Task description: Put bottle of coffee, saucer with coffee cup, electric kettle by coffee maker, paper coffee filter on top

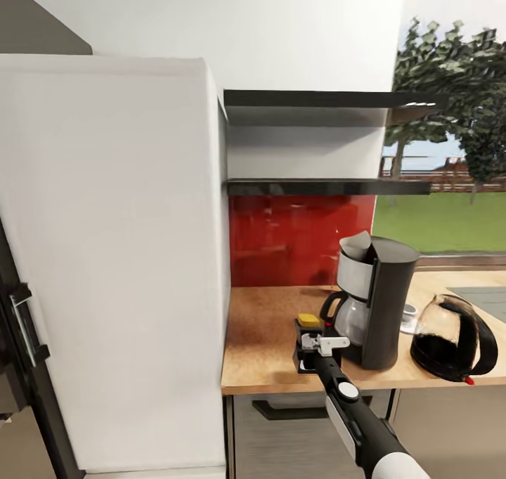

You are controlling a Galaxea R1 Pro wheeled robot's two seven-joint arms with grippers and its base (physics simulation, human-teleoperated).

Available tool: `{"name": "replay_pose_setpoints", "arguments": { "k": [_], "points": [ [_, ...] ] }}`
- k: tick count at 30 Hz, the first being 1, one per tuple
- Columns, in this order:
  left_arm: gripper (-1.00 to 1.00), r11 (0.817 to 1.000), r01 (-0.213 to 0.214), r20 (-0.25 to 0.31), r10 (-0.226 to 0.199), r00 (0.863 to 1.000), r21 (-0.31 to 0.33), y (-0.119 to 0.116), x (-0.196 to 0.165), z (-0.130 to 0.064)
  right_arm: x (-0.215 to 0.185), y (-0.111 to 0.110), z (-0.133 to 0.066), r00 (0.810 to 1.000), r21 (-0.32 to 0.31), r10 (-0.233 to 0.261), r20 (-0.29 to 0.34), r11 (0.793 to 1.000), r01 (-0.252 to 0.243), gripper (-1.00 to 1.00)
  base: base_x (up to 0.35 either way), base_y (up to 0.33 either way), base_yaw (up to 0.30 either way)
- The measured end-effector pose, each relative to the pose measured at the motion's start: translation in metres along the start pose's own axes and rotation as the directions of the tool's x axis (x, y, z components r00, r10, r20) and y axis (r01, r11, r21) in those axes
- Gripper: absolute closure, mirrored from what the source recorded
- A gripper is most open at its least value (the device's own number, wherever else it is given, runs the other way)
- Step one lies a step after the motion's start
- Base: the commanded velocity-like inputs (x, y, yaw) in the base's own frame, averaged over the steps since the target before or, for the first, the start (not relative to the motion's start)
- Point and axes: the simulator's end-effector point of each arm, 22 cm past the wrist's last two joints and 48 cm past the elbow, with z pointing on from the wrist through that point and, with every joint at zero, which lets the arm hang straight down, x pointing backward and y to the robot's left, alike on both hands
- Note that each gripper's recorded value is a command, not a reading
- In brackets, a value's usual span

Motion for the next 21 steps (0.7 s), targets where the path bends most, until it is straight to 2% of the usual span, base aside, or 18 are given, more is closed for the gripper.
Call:
{"name": "replay_pose_setpoints", "arguments": {
  "k": [8,21],
  "points": [
    [-1.00,1.000,0.001,0.001,-0.001,1.000,0.003,-0.002,0.000,0.000,0.000,0.000,0.000,1.000,0.000,0.001,-0.001,1.000,-0.001,1.00,0.030,-0.003,0.000],
    [-1.00,1.000,0.000,-0.005,0.000,1.000,0.007,-0.007,0.005,0.010,0.009,-0.001,0.007,1.000,0.002,0.007,0.001,1.000,-0.007,1.00,0.000,0.000,0.000]
  ]
}}
